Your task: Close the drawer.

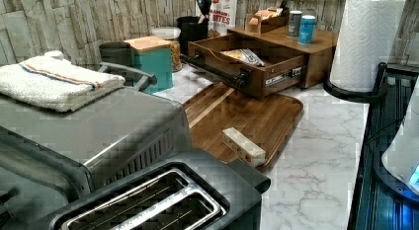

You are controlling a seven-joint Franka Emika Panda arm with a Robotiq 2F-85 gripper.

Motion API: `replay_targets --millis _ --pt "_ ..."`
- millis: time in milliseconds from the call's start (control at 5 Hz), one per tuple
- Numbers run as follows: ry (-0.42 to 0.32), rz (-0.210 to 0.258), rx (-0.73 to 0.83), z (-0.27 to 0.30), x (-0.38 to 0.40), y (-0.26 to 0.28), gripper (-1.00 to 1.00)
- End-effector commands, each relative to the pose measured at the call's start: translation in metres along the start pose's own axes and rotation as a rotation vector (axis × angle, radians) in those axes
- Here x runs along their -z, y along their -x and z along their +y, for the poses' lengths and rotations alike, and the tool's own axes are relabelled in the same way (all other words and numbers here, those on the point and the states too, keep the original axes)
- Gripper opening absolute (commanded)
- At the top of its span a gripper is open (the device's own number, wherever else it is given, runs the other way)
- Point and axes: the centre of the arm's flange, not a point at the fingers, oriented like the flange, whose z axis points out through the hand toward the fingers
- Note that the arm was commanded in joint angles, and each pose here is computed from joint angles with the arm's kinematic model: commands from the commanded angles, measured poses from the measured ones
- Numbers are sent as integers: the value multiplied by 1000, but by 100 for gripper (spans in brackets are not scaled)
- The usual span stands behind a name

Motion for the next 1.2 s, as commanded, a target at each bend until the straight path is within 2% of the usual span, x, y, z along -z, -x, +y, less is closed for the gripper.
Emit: replay_targets --millis 200,800,1000,1200 --pt "3 0 0 1 -1 0 -100" --pt "42 73 142 -54 -48 -34 -100" --pt "44 144 170 -69 -53 -41 -100" --pt "30 183 192 -78 -49 -54 -100"
